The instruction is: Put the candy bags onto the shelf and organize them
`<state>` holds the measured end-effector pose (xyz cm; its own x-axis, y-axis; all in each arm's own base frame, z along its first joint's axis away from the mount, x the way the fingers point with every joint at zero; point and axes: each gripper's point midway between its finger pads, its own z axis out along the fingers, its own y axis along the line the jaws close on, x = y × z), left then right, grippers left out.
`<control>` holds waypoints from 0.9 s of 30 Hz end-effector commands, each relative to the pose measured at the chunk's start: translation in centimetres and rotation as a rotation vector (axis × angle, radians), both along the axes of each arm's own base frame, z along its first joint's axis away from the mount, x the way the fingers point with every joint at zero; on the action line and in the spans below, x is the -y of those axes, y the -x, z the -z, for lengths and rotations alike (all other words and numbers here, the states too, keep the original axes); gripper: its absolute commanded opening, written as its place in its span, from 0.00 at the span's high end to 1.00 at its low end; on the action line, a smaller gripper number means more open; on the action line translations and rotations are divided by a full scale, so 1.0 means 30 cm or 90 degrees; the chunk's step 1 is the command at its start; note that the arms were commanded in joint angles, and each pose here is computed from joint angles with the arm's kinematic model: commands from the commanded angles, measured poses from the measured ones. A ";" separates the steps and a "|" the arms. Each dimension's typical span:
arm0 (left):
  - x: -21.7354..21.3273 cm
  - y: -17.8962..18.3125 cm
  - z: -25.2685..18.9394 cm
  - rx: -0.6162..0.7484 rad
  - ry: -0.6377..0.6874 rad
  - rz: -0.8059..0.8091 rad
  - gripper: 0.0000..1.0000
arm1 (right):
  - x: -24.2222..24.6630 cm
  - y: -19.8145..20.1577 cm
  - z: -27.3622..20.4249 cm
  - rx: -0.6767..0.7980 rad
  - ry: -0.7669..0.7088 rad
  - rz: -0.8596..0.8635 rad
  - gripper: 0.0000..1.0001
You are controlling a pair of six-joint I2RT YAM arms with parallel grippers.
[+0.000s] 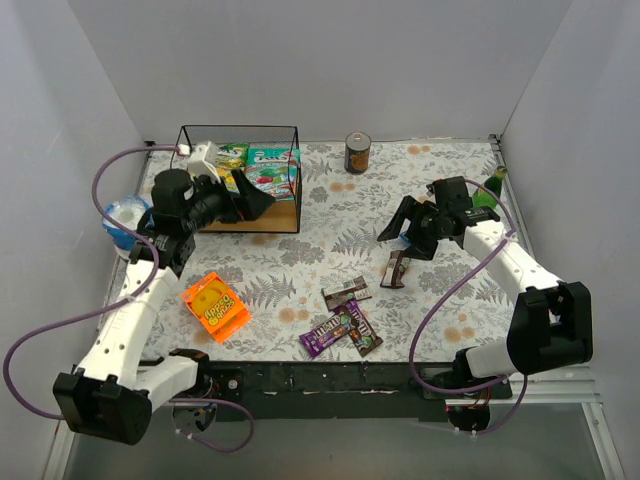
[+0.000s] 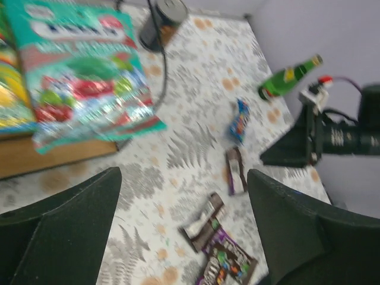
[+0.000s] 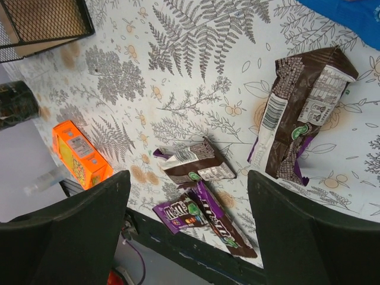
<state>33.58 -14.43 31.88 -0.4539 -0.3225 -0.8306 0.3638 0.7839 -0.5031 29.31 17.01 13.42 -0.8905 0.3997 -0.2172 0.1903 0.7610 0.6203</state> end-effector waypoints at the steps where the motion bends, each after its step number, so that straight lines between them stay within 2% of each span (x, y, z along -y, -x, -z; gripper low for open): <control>1: 0.150 0.191 0.181 -0.104 0.045 0.153 0.10 | -0.006 0.003 -0.036 0.020 0.005 -0.049 0.13; 7: 0.285 0.335 0.348 -0.163 0.036 0.225 0.02 | -0.001 0.031 -0.045 0.028 0.008 -0.067 0.13; 9: 0.315 0.371 0.435 -0.202 0.020 0.240 0.02 | -0.001 0.042 -0.041 0.025 0.006 -0.072 0.13; 16: 0.468 0.510 0.591 -0.243 -0.060 0.351 0.02 | -0.007 0.077 -0.043 0.021 -0.008 -0.083 0.09; 19: 0.498 0.525 0.665 -0.283 -0.089 0.346 0.02 | -0.005 0.086 -0.037 0.017 -0.009 -0.083 0.09; 23: 0.519 0.542 0.766 -0.334 -0.129 0.330 0.17 | -0.007 0.101 -0.029 0.012 -0.015 -0.082 0.09; 27: 0.515 0.566 0.811 -0.348 -0.149 0.333 0.27 | -0.010 0.109 -0.033 0.014 -0.022 -0.084 0.09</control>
